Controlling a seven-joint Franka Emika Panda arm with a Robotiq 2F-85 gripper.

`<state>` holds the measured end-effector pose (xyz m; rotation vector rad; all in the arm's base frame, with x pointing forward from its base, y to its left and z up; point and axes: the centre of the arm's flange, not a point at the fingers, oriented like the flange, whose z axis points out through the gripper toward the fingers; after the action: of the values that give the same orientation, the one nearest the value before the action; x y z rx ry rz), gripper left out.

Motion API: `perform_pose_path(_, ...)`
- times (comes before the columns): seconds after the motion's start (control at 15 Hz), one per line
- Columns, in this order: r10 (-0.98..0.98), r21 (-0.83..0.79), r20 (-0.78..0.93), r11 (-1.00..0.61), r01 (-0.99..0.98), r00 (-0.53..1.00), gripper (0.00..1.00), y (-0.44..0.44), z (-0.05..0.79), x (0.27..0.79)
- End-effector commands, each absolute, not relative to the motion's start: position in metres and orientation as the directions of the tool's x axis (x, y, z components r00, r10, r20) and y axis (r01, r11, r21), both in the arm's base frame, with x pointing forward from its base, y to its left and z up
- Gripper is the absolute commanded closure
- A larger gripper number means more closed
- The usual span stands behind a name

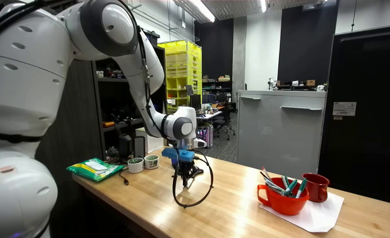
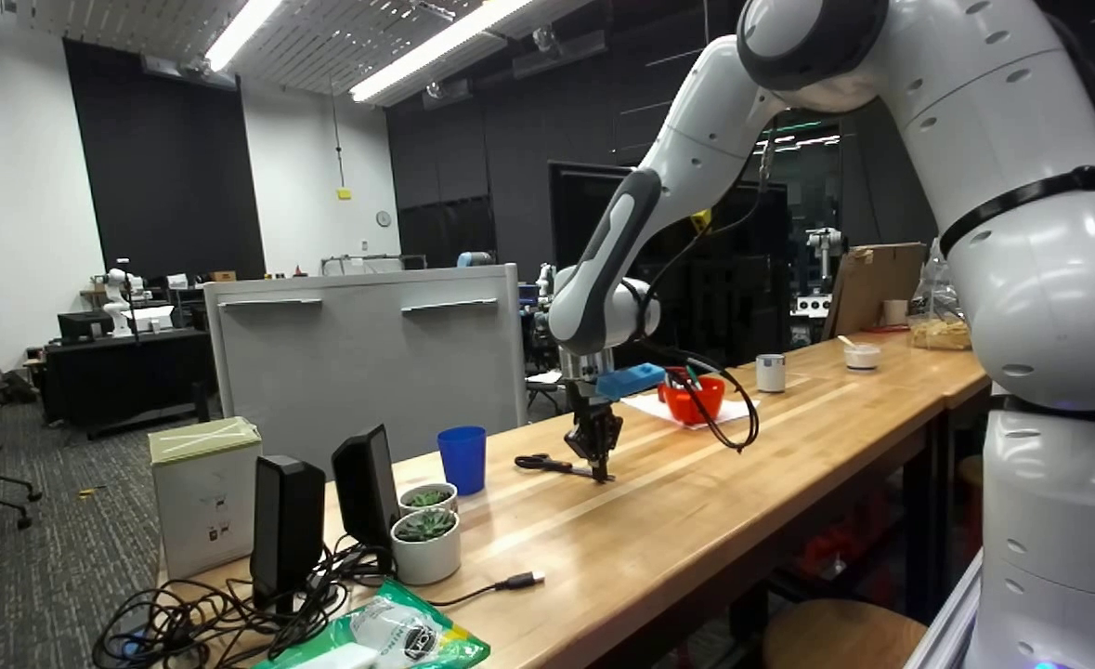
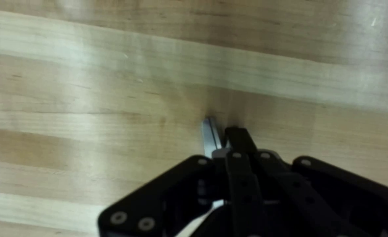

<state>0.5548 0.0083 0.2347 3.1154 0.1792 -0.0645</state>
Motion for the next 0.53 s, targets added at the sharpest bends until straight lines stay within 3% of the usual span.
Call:
perform_pose_path(0.0, 0.106, 0.024, -0.050, -0.994, 0.107, 0.993, 1.00, 0.0082, 0.2390, 0.5451)
perform_pose_path(0.47, 0.103, 0.027, -0.055, -0.994, 0.105, 0.993, 1.00, 0.0078, 0.2374, 0.5466)
